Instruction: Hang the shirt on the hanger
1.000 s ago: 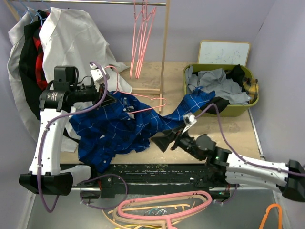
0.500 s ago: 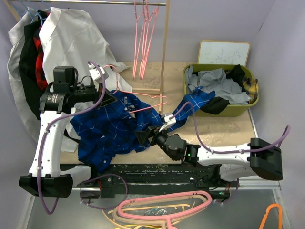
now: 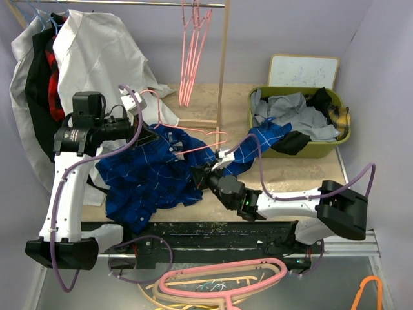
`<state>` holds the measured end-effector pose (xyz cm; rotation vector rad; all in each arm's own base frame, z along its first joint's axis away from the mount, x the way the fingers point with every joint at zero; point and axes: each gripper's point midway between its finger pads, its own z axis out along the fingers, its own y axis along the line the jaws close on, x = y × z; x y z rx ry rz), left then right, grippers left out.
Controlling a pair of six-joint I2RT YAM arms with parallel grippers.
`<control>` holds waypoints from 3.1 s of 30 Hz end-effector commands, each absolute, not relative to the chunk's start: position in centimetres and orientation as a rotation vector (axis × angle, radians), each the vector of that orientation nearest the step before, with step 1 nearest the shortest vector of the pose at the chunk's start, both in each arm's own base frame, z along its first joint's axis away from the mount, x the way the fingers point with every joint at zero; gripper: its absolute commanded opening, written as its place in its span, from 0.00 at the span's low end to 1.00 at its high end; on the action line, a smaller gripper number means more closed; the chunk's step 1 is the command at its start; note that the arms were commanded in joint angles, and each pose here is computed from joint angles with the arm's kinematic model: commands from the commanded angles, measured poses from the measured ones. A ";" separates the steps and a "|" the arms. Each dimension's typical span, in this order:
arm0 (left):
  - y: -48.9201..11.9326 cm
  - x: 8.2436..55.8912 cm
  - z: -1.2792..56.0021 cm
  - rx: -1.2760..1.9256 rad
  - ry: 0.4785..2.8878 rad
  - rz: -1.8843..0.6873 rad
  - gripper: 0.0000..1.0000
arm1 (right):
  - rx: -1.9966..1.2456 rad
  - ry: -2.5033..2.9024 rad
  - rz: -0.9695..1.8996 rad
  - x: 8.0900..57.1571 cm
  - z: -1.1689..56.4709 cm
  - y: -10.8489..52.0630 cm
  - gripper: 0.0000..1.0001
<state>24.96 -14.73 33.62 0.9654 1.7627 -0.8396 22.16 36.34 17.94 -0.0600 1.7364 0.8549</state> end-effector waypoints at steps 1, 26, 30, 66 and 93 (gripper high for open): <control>-15.1 24.2 35.3 0.984 1.683 -0.855 0.00 | 0.041 1.640 0.942 24.1 21.4 36.1 0.00; -10.5 27.7 36.2 1.300 1.624 -0.308 0.00 | -0.146 1.550 1.062 25.4 24.4 26.8 0.00; -9.8 29.3 37.0 1.257 1.626 -0.229 0.00 | -0.181 1.639 1.004 25.5 23.1 26.7 0.00; -7.7 32.5 34.1 1.220 1.714 0.020 0.00 | -0.636 1.865 1.225 19.0 35.3 32.5 0.00; -14.0 24.3 34.0 1.399 1.559 -0.491 0.00 | -0.728 1.364 0.927 18.5 39.5 30.3 1.00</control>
